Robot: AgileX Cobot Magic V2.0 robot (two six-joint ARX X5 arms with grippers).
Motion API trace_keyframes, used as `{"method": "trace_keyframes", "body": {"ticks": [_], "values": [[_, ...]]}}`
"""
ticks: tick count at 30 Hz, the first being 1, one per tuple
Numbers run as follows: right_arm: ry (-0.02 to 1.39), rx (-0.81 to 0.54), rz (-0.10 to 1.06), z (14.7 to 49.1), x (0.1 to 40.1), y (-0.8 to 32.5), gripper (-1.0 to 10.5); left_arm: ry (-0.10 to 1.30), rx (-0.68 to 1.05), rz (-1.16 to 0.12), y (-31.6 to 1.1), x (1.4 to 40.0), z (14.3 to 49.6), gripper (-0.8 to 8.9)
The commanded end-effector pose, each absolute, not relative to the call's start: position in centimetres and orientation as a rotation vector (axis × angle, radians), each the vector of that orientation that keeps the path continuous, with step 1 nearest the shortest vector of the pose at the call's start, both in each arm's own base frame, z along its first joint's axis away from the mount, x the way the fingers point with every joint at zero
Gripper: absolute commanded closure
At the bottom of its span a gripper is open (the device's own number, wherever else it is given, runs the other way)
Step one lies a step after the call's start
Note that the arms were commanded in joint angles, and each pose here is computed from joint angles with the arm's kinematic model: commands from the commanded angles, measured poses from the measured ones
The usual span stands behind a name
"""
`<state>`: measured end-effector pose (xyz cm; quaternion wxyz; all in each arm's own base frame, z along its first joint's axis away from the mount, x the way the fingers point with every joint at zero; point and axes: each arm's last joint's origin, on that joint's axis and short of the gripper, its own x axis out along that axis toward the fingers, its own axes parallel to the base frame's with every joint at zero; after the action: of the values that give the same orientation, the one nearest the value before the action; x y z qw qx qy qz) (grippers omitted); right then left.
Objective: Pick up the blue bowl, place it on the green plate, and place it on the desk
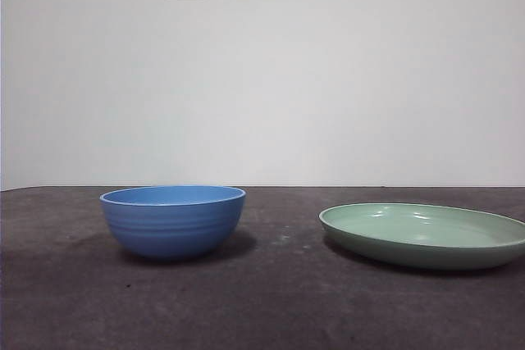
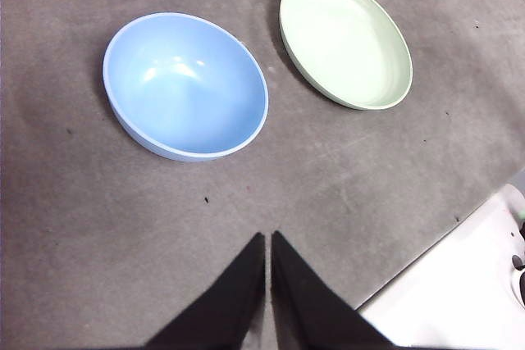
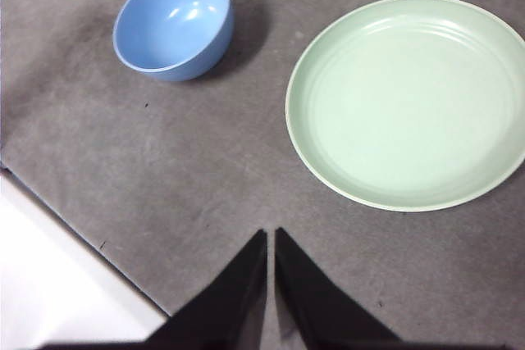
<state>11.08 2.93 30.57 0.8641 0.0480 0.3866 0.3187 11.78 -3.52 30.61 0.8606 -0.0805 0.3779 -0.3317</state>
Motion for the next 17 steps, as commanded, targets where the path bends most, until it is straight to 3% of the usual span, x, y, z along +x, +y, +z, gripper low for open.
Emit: {"method": "trace_keyframes", "body": {"ticks": [1, 5, 9, 11, 17], "values": [[0.783, 0.077, 0.687, 31.17, 11.15, 3.04, 9.4, 0.764, -0.145, -0.712, -3.59, 11.89, 31.18, 7.96], [0.783, 0.078, 0.687, 31.17, 11.15, 3.04, 8.6, 0.764, -0.145, -0.711, -3.59, 11.89, 31.18, 7.07], [0.782, 0.093, 0.680, 31.22, 11.20, 3.05, 5.4, 0.760, -0.145, -0.710, -3.59, 11.92, 31.21, 4.53], [0.779, 0.092, 0.680, 31.24, 11.22, 3.05, 5.3, 0.752, -0.147, -0.710, -3.60, 11.98, 31.27, 3.99], [0.779, 0.092, 0.680, 31.24, 11.22, 3.05, 5.3, 0.747, -0.149, -0.705, -3.63, 12.23, 31.29, 4.01]]}}
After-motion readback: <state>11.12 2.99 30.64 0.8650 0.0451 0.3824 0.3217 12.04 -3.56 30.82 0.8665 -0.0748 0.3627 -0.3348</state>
